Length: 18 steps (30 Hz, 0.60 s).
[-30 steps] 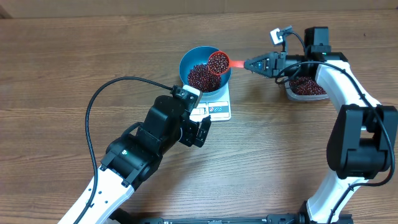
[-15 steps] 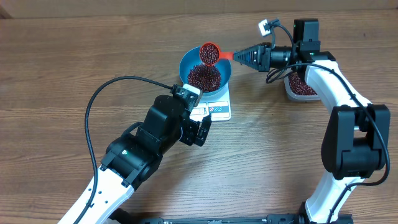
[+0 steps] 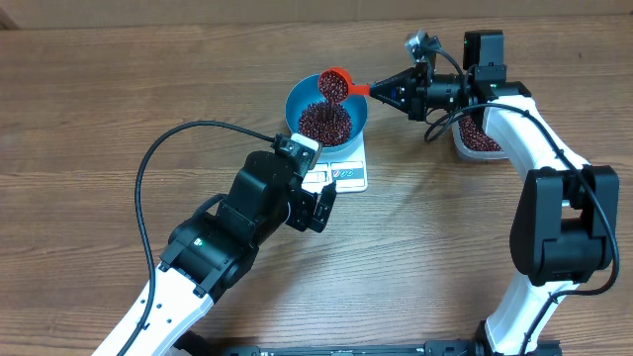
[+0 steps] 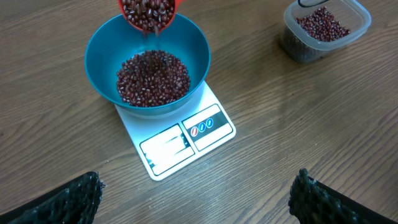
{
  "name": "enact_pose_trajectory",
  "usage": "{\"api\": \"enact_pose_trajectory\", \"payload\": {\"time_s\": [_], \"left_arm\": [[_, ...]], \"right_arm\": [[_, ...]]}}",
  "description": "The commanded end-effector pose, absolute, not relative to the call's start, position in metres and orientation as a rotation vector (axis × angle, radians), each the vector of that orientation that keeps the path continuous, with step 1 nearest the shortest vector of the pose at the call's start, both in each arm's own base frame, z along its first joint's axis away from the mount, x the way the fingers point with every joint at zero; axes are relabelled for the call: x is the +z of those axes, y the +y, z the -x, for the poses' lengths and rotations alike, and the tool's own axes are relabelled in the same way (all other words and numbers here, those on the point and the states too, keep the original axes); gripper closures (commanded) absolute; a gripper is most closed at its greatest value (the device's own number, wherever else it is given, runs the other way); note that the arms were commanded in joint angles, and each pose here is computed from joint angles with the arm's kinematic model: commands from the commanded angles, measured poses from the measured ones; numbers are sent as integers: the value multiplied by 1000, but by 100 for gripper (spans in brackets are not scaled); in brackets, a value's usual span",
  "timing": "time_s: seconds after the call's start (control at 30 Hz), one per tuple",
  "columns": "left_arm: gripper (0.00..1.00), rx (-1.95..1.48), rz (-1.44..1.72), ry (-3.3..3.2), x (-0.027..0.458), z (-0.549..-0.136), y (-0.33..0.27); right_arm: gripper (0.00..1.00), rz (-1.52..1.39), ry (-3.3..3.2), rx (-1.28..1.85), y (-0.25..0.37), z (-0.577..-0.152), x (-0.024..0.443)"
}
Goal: Scoop item into bowl and weigh 150g on scale
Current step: 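Tilt the red scoop to pour beans into the teal bowl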
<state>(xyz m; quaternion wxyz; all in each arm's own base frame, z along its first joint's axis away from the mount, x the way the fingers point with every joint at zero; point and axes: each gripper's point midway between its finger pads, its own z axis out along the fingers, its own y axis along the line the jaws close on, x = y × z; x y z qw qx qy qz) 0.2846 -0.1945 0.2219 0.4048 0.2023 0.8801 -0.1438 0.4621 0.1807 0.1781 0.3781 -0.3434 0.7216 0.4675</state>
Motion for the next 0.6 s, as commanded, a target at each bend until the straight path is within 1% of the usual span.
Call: {"api": "enact_pose_trajectory", "payload": {"time_s": [0.0, 0.17, 0.57], "left_arm": [[1, -356, -534, 2217, 220, -284, -194], [0, -353, -533, 2217, 220, -285, -194], [1, -353, -533, 2217, 220, -285, -193]], "right_arm": [[96, 1031, 1701, 1076, 183, -466, 187], [96, 1108, 1631, 1010, 183, -465, 187], [97, 1185, 1550, 945, 183, -465, 187]]}}
